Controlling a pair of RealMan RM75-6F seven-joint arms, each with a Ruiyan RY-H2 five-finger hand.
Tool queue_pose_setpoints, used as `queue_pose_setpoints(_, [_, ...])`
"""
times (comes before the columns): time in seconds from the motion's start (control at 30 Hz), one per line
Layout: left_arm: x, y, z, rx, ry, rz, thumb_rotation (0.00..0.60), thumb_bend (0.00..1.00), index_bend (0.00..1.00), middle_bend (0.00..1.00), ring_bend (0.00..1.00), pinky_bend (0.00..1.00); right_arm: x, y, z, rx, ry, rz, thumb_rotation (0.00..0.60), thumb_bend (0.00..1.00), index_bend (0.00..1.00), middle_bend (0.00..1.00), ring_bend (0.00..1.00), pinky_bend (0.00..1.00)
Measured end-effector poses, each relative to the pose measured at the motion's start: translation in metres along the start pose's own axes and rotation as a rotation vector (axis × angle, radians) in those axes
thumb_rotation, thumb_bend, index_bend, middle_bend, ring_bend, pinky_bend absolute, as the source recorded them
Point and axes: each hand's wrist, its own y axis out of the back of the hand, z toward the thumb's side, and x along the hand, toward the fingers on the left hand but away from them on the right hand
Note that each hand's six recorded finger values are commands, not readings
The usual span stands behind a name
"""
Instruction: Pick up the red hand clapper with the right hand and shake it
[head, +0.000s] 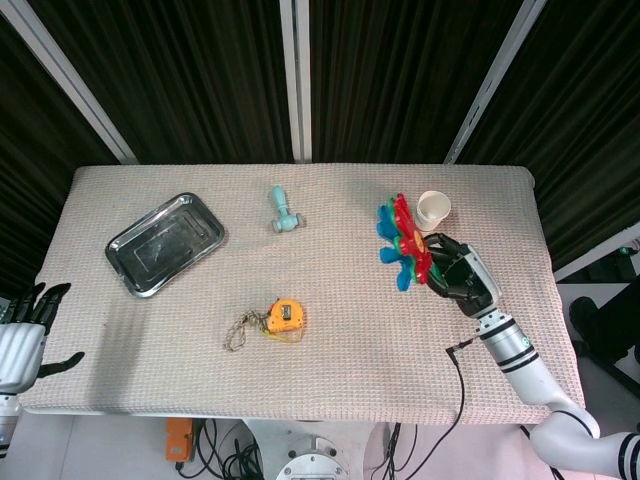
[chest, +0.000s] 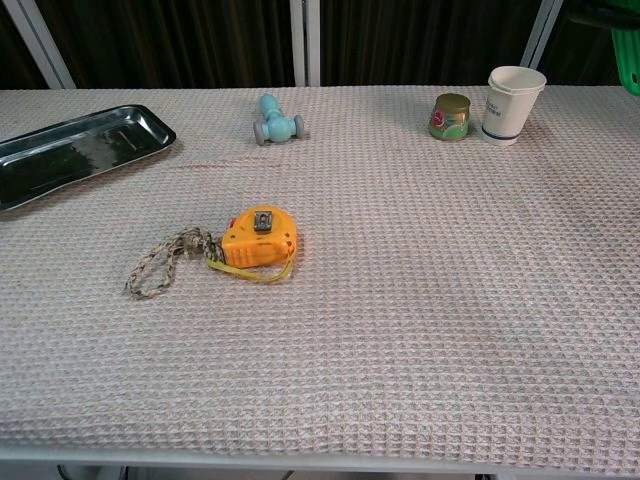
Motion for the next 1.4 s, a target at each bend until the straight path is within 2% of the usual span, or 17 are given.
queue_pose_setpoints(0.1, [0.0,0.0,0.0,0.0,-0.001,0.001,0.6,0.06,0.06,0.1,0.0,0.04,0.003,0.005,0.005,-0.172,0.012,0.038,0.6,0.55,0.87,0.74,0.86,0.93])
queue_pose_setpoints(0.2, [0.0,0.0,0.0,0.0,0.0,-0.001,0.6,0.06,0.06,0.1,0.0,0.04,0.004,0.01,0.007,-0.268,0.005,0.066,0.6,0.55,0.87,0.74,0.86,0.93])
queue_pose_setpoints(0.3, [0.0,0.0,-0.001,0.0,0.002,-0.003,0.6,0.06,0.06,0.1,0.0,0.04,0.004,0.013,0.004,-0.305,-0.009,0.072,0.6,0.55,0.87,0.74,0.86,0.93])
queue_pose_setpoints(0.37, [0.0,0.0,-0.001,-0.002,0.002,-0.003,0.6,0.06,0.06,0.1,0.0,0.04,0.004,0.013,0.002,-0.287,-0.02,0.072,0.6,0.55,0.87,0.74,0.86,0.93])
queue_pose_setpoints(0.47, [0.0,-0.001,-0.001,-0.004,0.003,-0.003,0.6,0.06,0.06,0.1,0.0,0.04,0.002,0.014,-0.003,-0.183,-0.041,0.07,0.6,0.54,0.87,0.74,0.86,0.94])
queue_pose_setpoints(0.57, [0.0,-0.001,-0.002,-0.005,0.006,-0.005,0.6,0.06,0.06,0.1,0.0,0.04,0.0,0.014,-0.009,0.011,-0.063,0.068,0.6,0.54,0.87,0.74,0.86,0.94])
queue_pose_setpoints(0.67, [0.0,-0.002,-0.003,-0.007,0.007,-0.008,0.6,0.06,0.06,0.1,0.0,0.04,-0.002,0.014,-0.017,0.283,-0.097,0.072,0.6,0.54,0.87,0.74,0.86,0.94])
queue_pose_setpoints(0.8, [0.0,-0.002,-0.003,-0.006,0.006,-0.007,0.6,0.06,0.06,0.1,0.0,0.04,-0.004,0.017,-0.027,0.707,-0.15,0.084,0.6,0.53,0.86,0.75,0.87,0.94])
queue_pose_setpoints(0.9, [-0.001,-0.002,-0.003,-0.008,0.008,-0.006,0.6,0.06,0.06,0.1,0.0,0.04,-0.005,0.02,-0.034,0.969,-0.19,0.087,0.6,0.54,0.86,0.76,0.88,0.94])
queue_pose_setpoints(1.0, [-0.001,-0.003,-0.003,-0.007,0.009,-0.008,0.6,0.06,0.06,0.1,0.0,0.04,-0.006,0.024,-0.041,1.142,-0.24,0.08,0.6,0.54,0.86,0.76,0.88,0.94])
queue_pose_setpoints(1.1, [-0.001,-0.003,-0.003,-0.006,0.008,-0.008,0.6,0.06,0.06,0.1,0.0,0.04,-0.008,0.026,-0.048,1.218,-0.287,0.063,0.6,0.54,0.86,0.76,0.88,0.94])
queue_pose_setpoints(1.23, [0.0,-0.003,-0.002,-0.007,0.005,-0.008,0.6,0.06,0.06,0.1,0.0,0.04,-0.011,0.023,-0.051,1.204,-0.29,0.037,0.6,0.54,0.86,0.75,0.88,0.94])
queue_pose_setpoints(1.33, [0.0,-0.004,-0.002,-0.007,0.006,-0.009,0.6,0.06,0.06,0.1,0.0,0.04,-0.014,0.015,-0.049,1.104,-0.253,0.019,0.6,0.54,0.86,0.74,0.88,0.94])
queue_pose_setpoints(1.4, [-0.001,-0.004,-0.003,-0.007,0.008,-0.01,0.6,0.06,0.06,0.1,0.0,0.04,-0.015,0.01,-0.047,0.978,-0.226,0.0,0.6,0.54,0.86,0.74,0.88,0.94])
